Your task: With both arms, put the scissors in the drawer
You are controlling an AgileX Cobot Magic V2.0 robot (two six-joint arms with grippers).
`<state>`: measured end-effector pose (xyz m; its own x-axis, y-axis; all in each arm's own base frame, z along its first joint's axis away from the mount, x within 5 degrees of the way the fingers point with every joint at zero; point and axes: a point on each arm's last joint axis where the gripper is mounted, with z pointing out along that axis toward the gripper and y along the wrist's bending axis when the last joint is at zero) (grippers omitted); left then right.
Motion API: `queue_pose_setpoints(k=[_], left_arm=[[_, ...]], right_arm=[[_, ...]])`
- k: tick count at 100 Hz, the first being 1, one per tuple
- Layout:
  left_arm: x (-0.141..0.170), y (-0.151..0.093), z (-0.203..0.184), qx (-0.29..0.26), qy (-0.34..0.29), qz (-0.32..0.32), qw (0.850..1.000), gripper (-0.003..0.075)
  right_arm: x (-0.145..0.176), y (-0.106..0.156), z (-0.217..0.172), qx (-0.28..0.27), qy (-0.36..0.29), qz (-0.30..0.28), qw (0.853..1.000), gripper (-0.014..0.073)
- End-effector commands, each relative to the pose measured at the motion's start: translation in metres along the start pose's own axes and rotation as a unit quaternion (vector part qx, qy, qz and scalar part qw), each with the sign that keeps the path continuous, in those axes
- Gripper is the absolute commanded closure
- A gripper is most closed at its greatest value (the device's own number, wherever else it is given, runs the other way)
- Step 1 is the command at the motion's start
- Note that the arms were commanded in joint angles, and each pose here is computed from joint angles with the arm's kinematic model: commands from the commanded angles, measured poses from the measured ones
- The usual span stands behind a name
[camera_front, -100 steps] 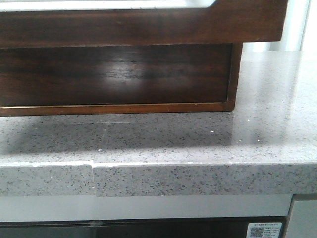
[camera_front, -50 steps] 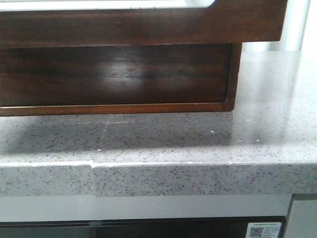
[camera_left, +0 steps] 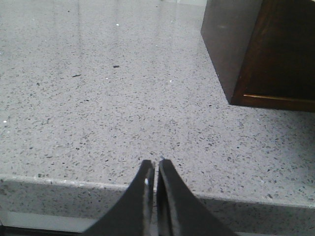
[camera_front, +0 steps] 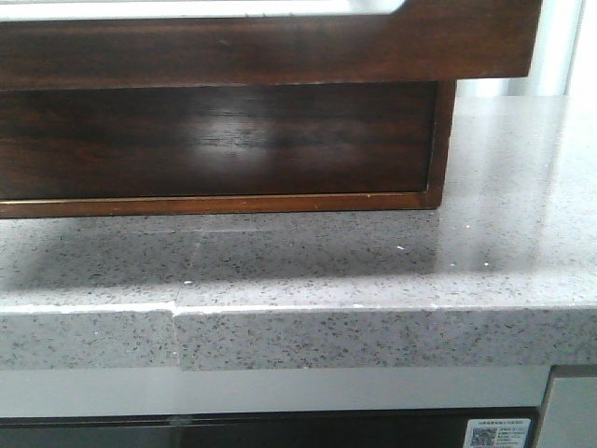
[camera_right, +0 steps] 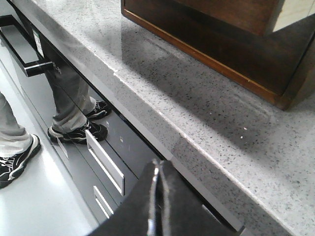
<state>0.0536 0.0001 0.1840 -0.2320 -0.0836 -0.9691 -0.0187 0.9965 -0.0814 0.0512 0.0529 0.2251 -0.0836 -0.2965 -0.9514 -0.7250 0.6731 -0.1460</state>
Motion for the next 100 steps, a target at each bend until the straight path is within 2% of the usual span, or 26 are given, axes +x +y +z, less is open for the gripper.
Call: queue_pose_setpoints(k=[1, 52, 71, 81, 90, 100], left_arm=[[0.000, 0.000, 0.000, 0.004, -0.033, -0.003, 0.999, 0.0742], [0.000, 0.000, 0.000, 0.004, -0.033, -0.003, 0.999, 0.0742], [0.000, 0.000, 0.000, 0.004, -0.033, -0.003, 0.999, 0.0742], [0.000, 0.000, 0.000, 0.004, -0.033, -0.003, 0.999, 0.0742], [0.000, 0.000, 0.000, 0.004, -0.033, -0.003, 0.999, 0.0742], [0.000, 0.000, 0.000, 0.004, -0.033, -0.003, 0.999, 0.0742]], right_arm=[[-0.014, -0.004, -0.002, 0.016, -0.040, 0.002, 0.999, 0.0644], [-0.014, -0.004, -0.002, 0.016, -0.040, 0.002, 0.999, 0.0644], [-0.025, -0.011, -0.004, 0.053, -0.101, 0.003, 0.993, 0.0644], [-0.037, -0.019, -0.009, 0.105, -0.171, -0.004, 0.980, 0.0644], [-0.043, -0.027, -0.014, 0.166, -0.236, -0.025, 0.957, 0.0644], [-0.040, -0.032, -0.019, 0.215, -0.301, -0.018, 0.929, 0.0645]])
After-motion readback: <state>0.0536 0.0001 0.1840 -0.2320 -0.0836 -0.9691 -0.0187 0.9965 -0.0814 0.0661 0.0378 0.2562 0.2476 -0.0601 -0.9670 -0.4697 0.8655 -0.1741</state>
